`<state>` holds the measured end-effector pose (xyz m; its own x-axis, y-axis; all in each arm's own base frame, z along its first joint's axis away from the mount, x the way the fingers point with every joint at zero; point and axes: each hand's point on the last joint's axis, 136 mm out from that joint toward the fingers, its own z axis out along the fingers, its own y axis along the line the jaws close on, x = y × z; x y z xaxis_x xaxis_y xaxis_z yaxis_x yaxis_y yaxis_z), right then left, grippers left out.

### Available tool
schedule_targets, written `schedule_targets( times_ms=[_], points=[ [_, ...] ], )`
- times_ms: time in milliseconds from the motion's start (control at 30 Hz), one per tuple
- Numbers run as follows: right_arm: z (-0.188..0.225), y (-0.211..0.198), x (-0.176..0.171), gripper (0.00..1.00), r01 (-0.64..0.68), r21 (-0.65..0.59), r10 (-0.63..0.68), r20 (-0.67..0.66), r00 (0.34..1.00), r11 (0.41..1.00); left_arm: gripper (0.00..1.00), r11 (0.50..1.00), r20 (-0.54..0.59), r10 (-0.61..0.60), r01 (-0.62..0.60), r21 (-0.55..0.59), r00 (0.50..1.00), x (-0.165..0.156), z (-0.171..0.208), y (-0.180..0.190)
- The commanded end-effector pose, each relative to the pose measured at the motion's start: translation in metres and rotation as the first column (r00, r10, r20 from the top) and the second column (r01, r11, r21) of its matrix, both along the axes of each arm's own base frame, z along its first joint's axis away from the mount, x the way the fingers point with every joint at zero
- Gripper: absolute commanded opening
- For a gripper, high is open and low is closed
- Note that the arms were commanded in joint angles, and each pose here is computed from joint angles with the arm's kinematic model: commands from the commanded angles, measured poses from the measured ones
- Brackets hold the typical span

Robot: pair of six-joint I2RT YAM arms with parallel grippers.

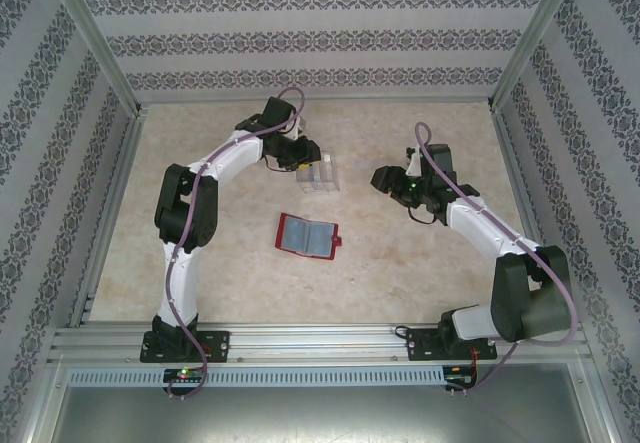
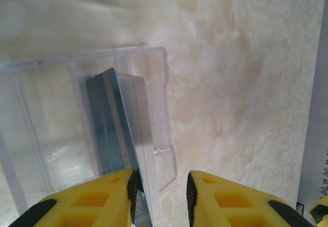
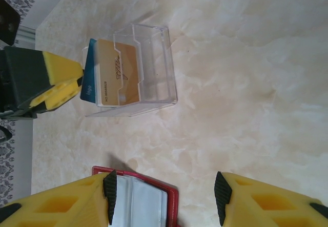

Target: Put the credit cards into the card holder

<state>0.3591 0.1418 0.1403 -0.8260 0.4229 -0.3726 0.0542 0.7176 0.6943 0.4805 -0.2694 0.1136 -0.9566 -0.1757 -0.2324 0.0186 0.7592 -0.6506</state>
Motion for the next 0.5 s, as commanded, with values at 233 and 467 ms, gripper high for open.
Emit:
schedule_targets(
  times_ms=[233,467],
  points=[
    [-0.005,-0.002,-0.002,0.55,-0.001,0.015,0.002,-0.010,1.000,1.000,0.29,1.000,0.010,-0.012,0.011,0.028,1.000,0.000,0.013,-0.001],
    [-0.007,-0.002,-0.002,0.55,-0.001,0.019,0.002,-0.017,1.000,1.000,0.29,0.997,-0.040,0.007,-0.004,0.080,0.999,0.000,-0.007,0.005]
  ],
)
